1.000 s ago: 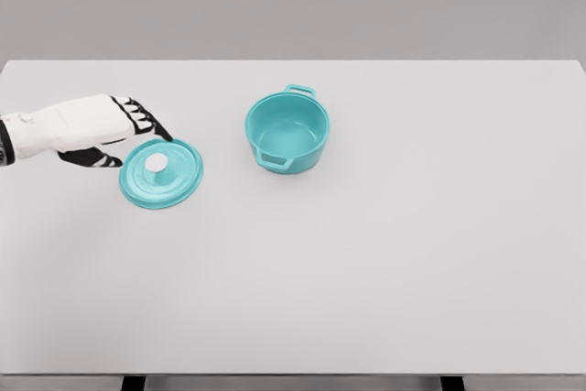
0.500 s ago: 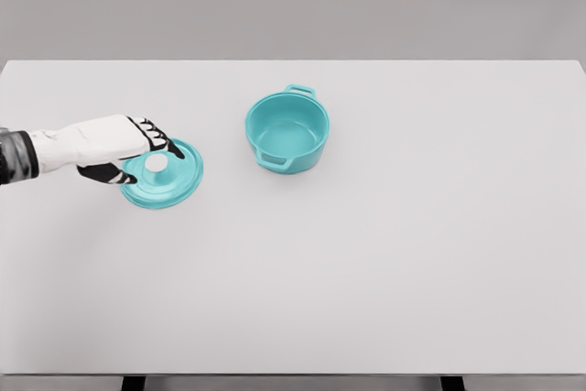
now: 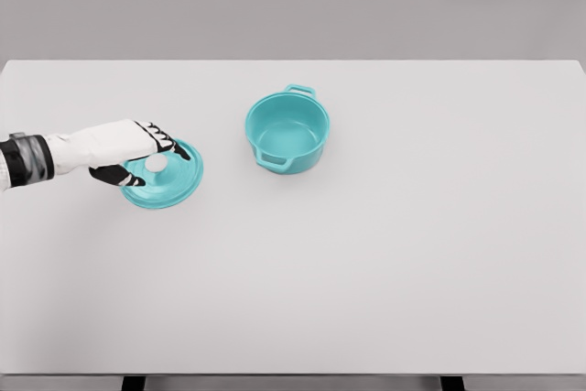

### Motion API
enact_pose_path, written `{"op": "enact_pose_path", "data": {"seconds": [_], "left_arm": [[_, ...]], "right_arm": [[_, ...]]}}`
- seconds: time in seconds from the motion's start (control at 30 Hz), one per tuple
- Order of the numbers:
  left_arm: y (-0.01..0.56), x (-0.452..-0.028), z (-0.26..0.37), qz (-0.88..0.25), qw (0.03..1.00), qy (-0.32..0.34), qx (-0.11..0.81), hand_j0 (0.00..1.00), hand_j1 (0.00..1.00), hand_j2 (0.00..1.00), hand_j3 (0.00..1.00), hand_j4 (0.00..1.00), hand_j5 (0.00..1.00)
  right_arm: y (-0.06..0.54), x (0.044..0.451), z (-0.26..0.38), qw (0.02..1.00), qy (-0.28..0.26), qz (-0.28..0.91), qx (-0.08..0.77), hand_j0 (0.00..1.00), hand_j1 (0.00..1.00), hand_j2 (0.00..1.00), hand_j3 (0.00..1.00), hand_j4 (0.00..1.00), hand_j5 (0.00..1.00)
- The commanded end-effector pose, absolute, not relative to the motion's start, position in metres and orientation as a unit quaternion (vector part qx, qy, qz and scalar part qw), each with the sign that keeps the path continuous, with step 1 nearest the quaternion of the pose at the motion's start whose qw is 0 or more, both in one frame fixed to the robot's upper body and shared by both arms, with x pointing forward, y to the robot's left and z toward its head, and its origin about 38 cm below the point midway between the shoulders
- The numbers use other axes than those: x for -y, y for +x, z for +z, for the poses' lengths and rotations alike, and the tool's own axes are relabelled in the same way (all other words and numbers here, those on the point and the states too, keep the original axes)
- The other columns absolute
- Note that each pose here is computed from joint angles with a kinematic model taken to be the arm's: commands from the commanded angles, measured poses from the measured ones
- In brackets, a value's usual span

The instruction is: Cover the pot with left arm

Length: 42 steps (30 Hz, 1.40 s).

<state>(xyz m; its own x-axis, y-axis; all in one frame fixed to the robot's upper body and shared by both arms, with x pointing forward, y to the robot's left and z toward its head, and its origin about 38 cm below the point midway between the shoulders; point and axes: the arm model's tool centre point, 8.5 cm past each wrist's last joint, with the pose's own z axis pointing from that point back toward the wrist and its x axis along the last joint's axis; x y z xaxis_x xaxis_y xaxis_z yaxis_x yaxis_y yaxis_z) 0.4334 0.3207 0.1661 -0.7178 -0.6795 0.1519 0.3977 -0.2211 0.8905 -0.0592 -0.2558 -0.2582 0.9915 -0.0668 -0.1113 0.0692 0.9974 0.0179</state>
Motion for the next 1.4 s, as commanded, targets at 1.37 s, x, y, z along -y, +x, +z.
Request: {"op": "enact_pose_path", "data": {"seconds": [1.37], "left_arm": [[0.447,-0.321,0.148,-0.767,0.373,0.140,0.502,0.69,0.69,0.69,0.69,0.69,0.69]], "right_arm": [[-0.059,0.256,-0.258,0.998,0.011,-0.034,-0.056,1.00,1.00,1.00,1.00,1.00,1.00]]}}
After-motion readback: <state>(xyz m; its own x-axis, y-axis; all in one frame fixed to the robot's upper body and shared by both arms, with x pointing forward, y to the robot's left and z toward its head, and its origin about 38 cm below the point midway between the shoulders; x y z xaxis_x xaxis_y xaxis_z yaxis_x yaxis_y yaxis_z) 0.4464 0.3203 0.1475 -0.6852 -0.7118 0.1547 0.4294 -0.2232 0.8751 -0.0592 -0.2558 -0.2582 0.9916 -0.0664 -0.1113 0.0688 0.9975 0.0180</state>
